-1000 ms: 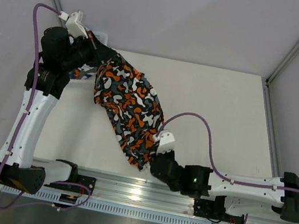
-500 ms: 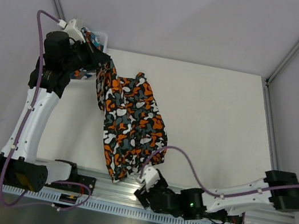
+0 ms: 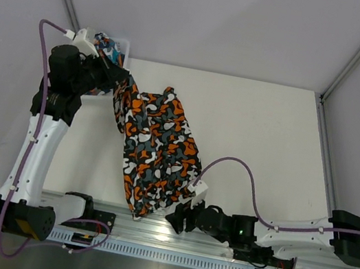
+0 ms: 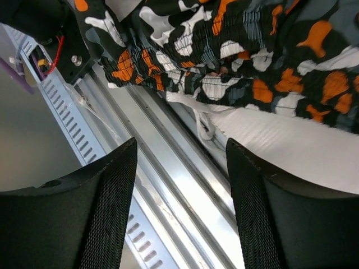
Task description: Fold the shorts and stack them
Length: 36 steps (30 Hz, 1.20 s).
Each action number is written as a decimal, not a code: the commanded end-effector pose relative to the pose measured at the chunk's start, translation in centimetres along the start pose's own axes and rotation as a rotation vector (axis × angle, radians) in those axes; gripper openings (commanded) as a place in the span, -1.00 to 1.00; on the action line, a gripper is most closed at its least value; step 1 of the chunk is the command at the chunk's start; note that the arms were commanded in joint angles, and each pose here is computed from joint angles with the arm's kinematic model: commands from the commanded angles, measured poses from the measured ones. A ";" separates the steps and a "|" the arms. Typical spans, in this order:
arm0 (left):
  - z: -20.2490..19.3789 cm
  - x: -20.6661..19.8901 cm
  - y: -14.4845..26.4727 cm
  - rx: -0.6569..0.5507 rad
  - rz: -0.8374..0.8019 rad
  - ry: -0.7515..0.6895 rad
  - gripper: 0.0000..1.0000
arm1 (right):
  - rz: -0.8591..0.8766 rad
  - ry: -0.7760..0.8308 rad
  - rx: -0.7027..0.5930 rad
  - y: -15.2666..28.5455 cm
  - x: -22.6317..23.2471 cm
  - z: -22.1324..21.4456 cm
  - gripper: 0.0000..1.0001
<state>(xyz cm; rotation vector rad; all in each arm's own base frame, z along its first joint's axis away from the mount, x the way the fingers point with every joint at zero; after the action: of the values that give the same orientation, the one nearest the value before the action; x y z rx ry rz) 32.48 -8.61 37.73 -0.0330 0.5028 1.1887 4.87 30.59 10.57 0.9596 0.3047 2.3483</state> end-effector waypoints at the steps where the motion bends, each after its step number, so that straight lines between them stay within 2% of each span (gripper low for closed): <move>1: 0.9 0.0 0.9 -0.053 0.011 -0.022 -1.00 | 0.123 -0.235 -0.045 -1.0 3.9 1.6 0.32; 3: 0.9 0.2 1.0 -0.053 0.026 -0.026 -1.00 | 0.107 -0.299 -0.042 -1.8 3.3 0.8 0.32; 7: 0.7 0.5 1.2 -0.044 0.048 -0.022 -1.00 | 0.215 -0.428 -0.104 -2.6 4.8 1.3 0.35; 15: -0.2 1.5 1.3 -0.014 0.099 -0.016 -1.00 | 0.262 -0.517 -0.199 -4.8 5.1 1.5 0.40; 19: -0.4 1.5 1.4 -0.015 0.099 -0.016 -1.00 | 0.285 -0.521 -0.245 -5.4 5.0 2.0 0.46; 29: -0.7 1.5 1.4 -0.001 0.097 -0.016 -1.00 | 0.234 -0.556 -0.237 -7.9 3.2 1.1 0.52; 36: -0.8 1.5 1.5 0.002 0.095 -0.020 -1.00 | 0.276 -0.551 -0.273 -8.4 2.7 1.7 0.52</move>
<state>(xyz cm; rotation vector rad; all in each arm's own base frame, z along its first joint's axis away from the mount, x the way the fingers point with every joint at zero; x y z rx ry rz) 31.83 -7.33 36.05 0.0136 0.5295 1.2737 6.99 38.19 7.18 1.4981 -0.1939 2.1415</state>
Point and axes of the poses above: each gripper's point midway between its finger pads, its own y axis back along the fingers, its own x axis along the line the jaws close on, z = x × y, the point moved 2 cm from there along y, back along the fingers, and after that the axes turned 14 degrees about -y, right-handed, at the moved point
